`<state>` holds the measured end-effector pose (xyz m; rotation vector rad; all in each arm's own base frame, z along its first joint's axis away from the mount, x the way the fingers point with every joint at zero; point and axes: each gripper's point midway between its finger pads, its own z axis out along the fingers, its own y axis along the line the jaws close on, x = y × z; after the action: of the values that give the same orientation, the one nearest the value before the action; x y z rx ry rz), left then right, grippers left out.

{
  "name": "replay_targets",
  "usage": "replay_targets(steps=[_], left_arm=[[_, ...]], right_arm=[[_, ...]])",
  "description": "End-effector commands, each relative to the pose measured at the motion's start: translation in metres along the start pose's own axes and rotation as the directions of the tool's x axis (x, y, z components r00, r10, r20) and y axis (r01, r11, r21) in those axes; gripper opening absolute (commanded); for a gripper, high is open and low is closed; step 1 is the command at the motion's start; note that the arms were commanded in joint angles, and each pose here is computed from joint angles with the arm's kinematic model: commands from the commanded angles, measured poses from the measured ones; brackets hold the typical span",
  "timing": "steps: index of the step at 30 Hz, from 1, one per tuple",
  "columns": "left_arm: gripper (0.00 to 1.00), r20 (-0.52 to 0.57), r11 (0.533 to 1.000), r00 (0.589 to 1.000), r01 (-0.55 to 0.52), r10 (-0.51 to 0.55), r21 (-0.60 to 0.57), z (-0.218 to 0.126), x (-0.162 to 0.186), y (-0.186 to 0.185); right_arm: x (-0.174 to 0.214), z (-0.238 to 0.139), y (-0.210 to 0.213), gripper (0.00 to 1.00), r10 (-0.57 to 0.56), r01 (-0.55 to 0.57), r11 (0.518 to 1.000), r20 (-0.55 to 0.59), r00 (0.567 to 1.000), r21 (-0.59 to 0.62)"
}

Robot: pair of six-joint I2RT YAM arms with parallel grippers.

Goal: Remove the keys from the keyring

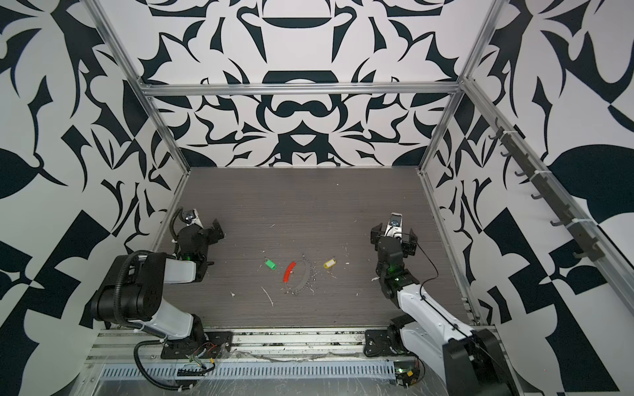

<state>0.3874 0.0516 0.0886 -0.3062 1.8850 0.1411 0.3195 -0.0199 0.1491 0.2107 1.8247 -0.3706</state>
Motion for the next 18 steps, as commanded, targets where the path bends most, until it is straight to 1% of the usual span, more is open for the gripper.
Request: replay_targets(steps=[1, 4, 5, 7, 11, 13, 14, 15, 18], left_arm=[[0.99, 0.027, 1.000, 1.000, 0.007, -0.007, -0.008, 0.000, -0.005, 0.002], [0.99, 0.027, 1.000, 1.000, 0.008, -0.008, -0.009, 0.000, -0.005, 0.002], [0.99, 0.027, 1.000, 1.000, 0.007, -0.007, -0.008, 0.000, -0.005, 0.002], [0.99, 0.027, 1.000, 1.000, 0.007, -0.007, -0.008, 0.000, -0.005, 0.002], [0.99, 0.027, 1.000, 1.000, 0.007, -0.007, -0.007, 0.000, -0.005, 0.002], [0.99, 0.027, 1.000, 1.000, 0.008, -0.008, -0.008, 0.000, -0.005, 0.002], [0.99, 0.026, 1.000, 1.000, 0.008, -0.007, -0.008, -0.001, -0.005, 0.002], [0.99, 0.027, 1.000, 1.000, 0.008, -0.007, -0.008, 0.000, -0.005, 0.002], [0.99, 0.027, 1.000, 1.000, 0.007, -0.007, -0.008, 0.000, -0.005, 0.002]], right_arm=[[-0.018, 0.011, 0.020, 1.00, 0.044, -0.032, 0.992, 0.099, 0.994, -0.120], [0.003, 0.031, 0.036, 1.00, -0.002, 0.008, 0.986, 0.034, 0.999, -0.165], [0.010, 0.037, 0.038, 1.00, -0.013, 0.016, 0.987, 0.017, 1.000, -0.161], [0.019, 0.044, 0.045, 1.00, -0.025, 0.028, 0.982, 0.015, 1.000, -0.185], [0.038, 0.059, 0.056, 1.00, -0.051, 0.044, 0.976, -0.029, 0.998, -0.216], [0.040, 0.063, 0.056, 1.00, -0.051, 0.044, 0.977, -0.030, 0.998, -0.208], [0.044, 0.064, 0.054, 1.00, -0.047, 0.032, 0.977, -0.066, 0.997, -0.213], [0.044, 0.067, 0.053, 1.00, -0.037, 0.020, 0.977, -0.078, 0.996, -0.212], [0.045, 0.069, 0.049, 1.00, -0.027, 0.010, 0.980, -0.085, 0.996, -0.201]])
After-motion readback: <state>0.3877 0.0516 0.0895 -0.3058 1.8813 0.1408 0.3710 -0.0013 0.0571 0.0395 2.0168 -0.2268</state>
